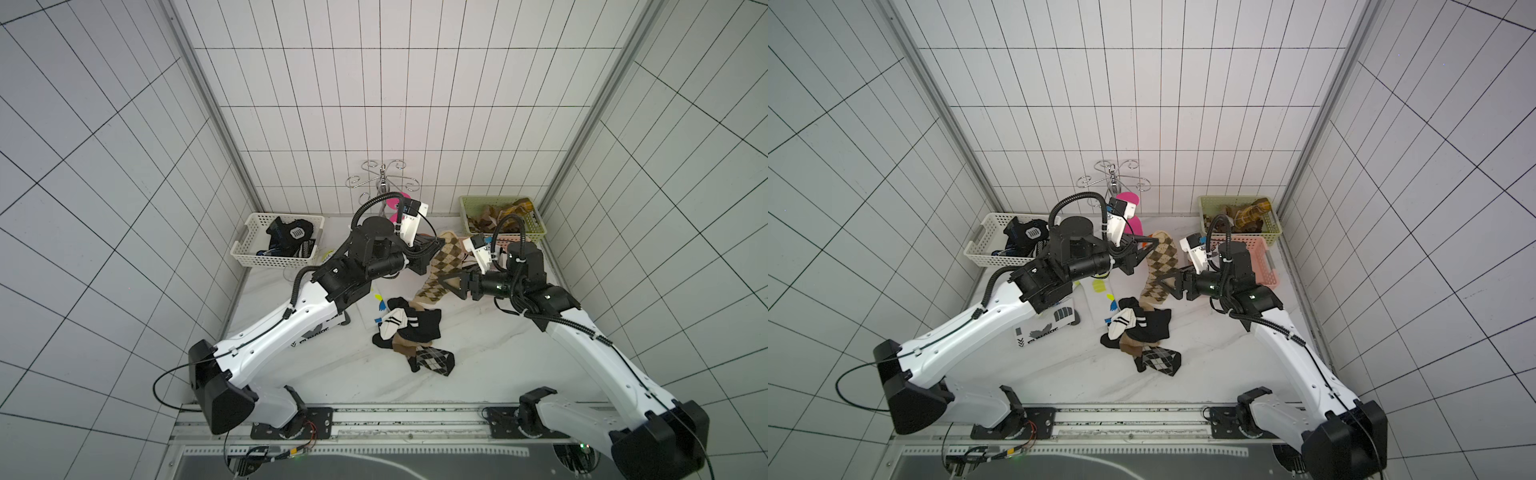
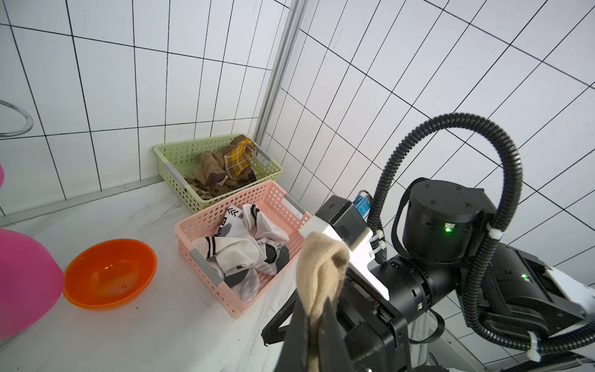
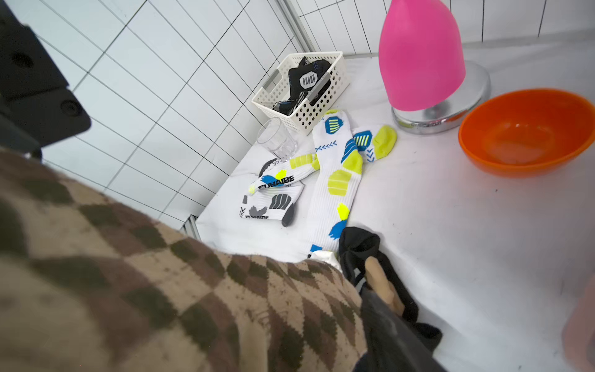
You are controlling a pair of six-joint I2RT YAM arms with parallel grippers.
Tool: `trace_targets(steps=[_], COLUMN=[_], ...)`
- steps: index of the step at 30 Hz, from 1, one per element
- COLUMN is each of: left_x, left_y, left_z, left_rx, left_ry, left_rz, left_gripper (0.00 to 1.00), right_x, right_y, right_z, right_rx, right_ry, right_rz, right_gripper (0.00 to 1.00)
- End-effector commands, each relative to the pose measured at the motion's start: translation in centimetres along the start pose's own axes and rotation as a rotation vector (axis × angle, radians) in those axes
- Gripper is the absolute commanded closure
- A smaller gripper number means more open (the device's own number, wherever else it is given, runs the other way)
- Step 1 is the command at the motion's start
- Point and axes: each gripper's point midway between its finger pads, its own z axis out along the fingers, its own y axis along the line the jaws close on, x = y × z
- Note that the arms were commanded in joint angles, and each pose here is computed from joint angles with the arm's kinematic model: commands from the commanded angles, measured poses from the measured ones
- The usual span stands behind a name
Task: Sort the socks into the basket by color
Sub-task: Pick up the sock at the center of the board.
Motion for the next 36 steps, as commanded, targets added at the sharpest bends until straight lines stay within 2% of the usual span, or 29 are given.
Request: trace_targets(steps=[1, 4, 6, 14, 19, 24, 28, 30, 31, 32, 36], left_x=[-0.8, -0.2, 0.2, 1.9, 4.1, 6.9, 8.4, 8.6, 8.5, 8.4, 6.9], left_y=[-0.2, 1.3, 2.9, 10.2, 13.5, 16.1, 16.1, 15.5, 15.1, 14.7, 13.8], left_z=[0.2, 0.5, 0.5, 1.1, 3.0, 4.1, 4.4, 4.6, 4.6, 4.5, 2.4], left_rx=[0.019, -0.014, -0.049, -0.191, -0.246, -0.296, -0.257, -0.228, -0.21, -0.197, -0.196], left_ry=[-0.013, -0.001, 0.0, 0.025, 0.082, 0.137, 0.159, 0.166, 0.17, 0.17, 0.09], left_rz=[-0.016, -0.042, -0.066, -0.159, -0.171, -0.201, -0.236, -0.234, -0.228, -0.22, -0.151], left_gripper=[1.0, 1.0, 1.0, 1.0, 0.92, 1.0, 0.98, 0.82, 0.61, 0.51, 0.37], right_x=[0.4, -0.2, -0.5, -0.8, -2.3, -3.5, -4.3, -4.9, -5.2, -5.5, -6.2], right_y=[0.3, 0.9, 1.4, 3.2, 4.8, 3.9, 3.5, 3.7, 3.7, 3.8, 3.9], right_z=[0.5, 0.3, 0.1, -1.4, -2.4, -2.9, -2.9, -2.5, -2.3, -2.0, -1.1], right_rx=[-0.039, -0.061, -0.07, -0.085, -0.112, -0.014, 0.016, -0.013, -0.023, -0.04, -0.085], right_ry=[-0.021, -0.031, -0.035, -0.019, -0.04, -0.056, -0.078, -0.089, -0.093, -0.093, -0.077], right_rz=[-0.019, -0.022, -0.024, -0.023, -0.032, -0.032, -0.038, -0.039, -0.031, -0.023, -0.007], right_gripper=[0.55, 0.91, 1.0, 1.0, 1.0, 1.0, 1.0, 1.0, 1.0, 1.0, 1.0])
